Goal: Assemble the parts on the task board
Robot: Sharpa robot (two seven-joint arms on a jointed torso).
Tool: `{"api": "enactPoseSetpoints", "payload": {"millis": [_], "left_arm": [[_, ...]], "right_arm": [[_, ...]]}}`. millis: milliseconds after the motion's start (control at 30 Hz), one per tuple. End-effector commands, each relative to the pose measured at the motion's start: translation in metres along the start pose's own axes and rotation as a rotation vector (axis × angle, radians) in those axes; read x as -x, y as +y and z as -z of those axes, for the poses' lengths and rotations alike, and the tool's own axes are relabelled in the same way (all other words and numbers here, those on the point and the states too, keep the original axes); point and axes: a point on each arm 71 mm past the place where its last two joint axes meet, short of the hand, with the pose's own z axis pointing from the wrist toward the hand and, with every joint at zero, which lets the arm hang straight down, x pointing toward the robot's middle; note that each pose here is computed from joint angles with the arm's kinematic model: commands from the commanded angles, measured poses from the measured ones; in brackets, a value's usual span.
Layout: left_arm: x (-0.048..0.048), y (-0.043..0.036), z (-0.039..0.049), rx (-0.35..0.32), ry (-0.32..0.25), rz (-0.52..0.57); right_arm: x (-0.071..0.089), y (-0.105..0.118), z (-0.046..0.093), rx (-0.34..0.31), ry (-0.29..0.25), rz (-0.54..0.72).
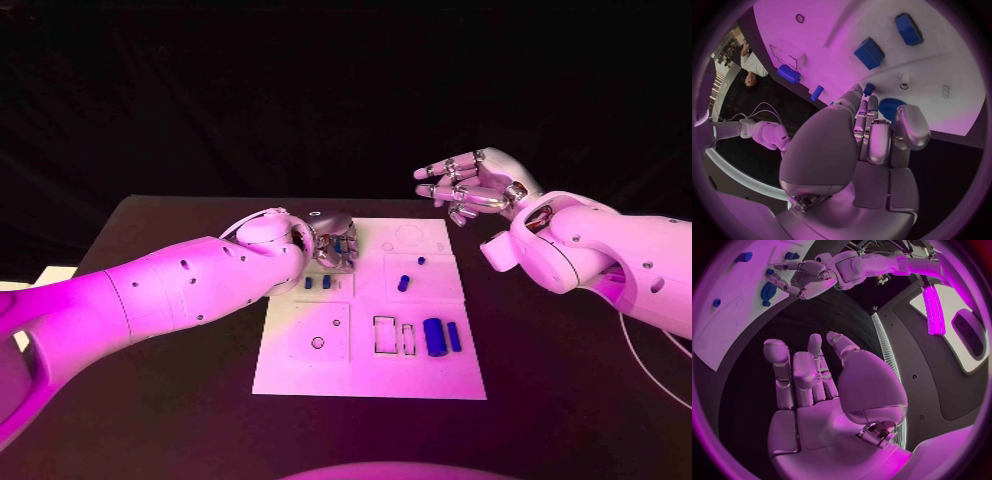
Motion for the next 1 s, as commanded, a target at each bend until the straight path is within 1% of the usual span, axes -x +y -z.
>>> {"api": "enactPoseSetpoints", "payload": {"millis": [33,400,633,900,1000], "left_arm": [[-0.0031,0.0002,-0.0011,0.022,0.041,-0.027],[-0.0074,-0.0006,-0.0045,0.039,0.067,-0.029],[-0.0078,0.0018,-0.0059,0.047,0.068,-0.029],[-0.0087,-0.0018,-0.0075,0.030,0.075,-0.017],[-0.0085,-0.0020,-0.0077,0.027,0.074,-0.013]], "right_arm": [[-0.0022,0.0006,-0.0001,0.005,0.017,-0.003],[-0.0022,0.0006,0.0001,0.006,0.017,-0.003],[-0.0022,0.0007,0.0002,0.006,0.018,-0.003],[-0.0028,0.0010,-0.0002,0.008,0.019,-0.003],[-0.0031,0.0011,-0.0004,0.008,0.020,-0.004]]}}
